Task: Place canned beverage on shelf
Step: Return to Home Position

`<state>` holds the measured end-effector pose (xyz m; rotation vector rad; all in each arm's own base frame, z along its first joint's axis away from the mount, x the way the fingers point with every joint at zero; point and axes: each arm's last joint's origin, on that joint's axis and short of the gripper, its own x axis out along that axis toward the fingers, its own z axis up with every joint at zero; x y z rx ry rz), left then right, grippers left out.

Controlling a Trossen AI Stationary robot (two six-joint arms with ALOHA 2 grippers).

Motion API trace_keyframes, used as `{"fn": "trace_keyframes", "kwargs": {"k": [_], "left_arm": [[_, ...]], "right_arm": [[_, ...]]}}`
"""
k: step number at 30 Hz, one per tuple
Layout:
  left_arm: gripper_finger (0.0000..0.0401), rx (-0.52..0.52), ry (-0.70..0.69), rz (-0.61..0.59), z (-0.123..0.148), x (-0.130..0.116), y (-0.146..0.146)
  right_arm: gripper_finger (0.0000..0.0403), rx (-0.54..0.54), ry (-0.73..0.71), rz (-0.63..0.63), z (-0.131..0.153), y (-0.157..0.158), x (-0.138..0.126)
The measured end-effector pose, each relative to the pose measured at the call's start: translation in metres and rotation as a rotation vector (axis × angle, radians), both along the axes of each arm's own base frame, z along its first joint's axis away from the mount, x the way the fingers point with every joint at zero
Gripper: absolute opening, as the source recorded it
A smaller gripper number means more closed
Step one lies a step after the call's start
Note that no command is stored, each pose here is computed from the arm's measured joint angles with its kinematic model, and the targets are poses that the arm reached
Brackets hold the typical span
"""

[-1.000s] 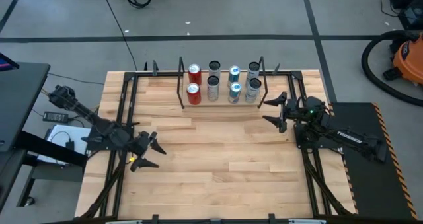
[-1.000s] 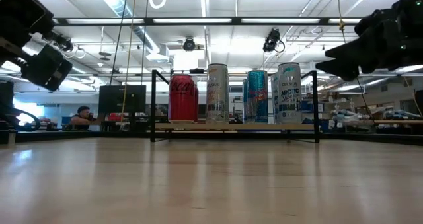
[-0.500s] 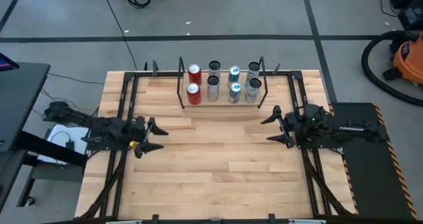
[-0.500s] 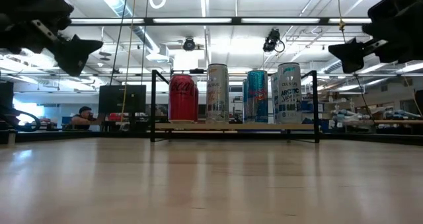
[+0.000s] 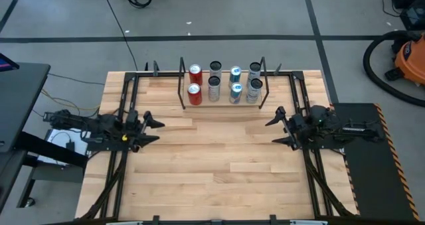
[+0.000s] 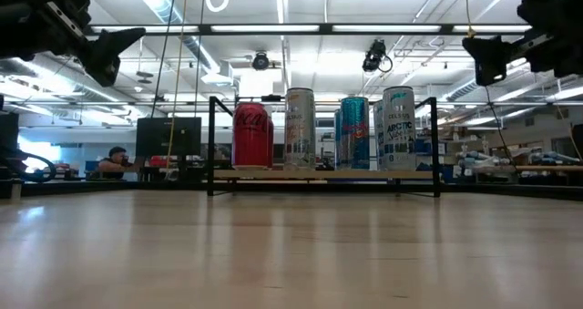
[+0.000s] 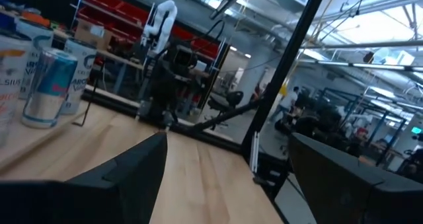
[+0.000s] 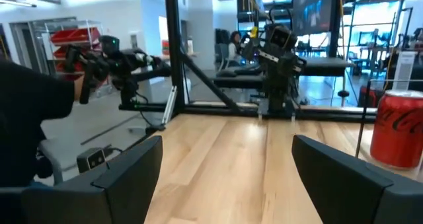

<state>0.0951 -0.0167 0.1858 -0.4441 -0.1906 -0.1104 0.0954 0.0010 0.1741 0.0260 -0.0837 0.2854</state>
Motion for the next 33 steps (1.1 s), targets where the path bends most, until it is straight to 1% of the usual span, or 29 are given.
{"fn": "trace_keyframes", "kwargs": {"k": [3, 8, 27, 33], "left_arm": [[0.0316, -0.004, -0.018, 0.0, 0.0014, -0.0014, 0.0003], [0.0316, -0.006, -0.026, 0.0, 0.002, -0.002, 0.0004], [0.0316, -0.006, -0.027, -0.001, 0.0021, -0.002, 0.0003], [0.0316, -0.007, -0.027, -0.033, 0.0021, -0.0026, -0.0026]], "right_arm": [[0.0346, -0.003, -0.034, -0.001, 0.0033, 0.0, 0.0], [0.0346, -0.005, -0.049, -0.002, 0.0048, -0.0001, -0.0005], [0.0346, -0.005, -0.046, -0.002, 0.0045, -0.0001, -0.0005], [0.0346, -0.005, -0.046, -0.002, 0.0044, -0.0001, -0.0004]]}}
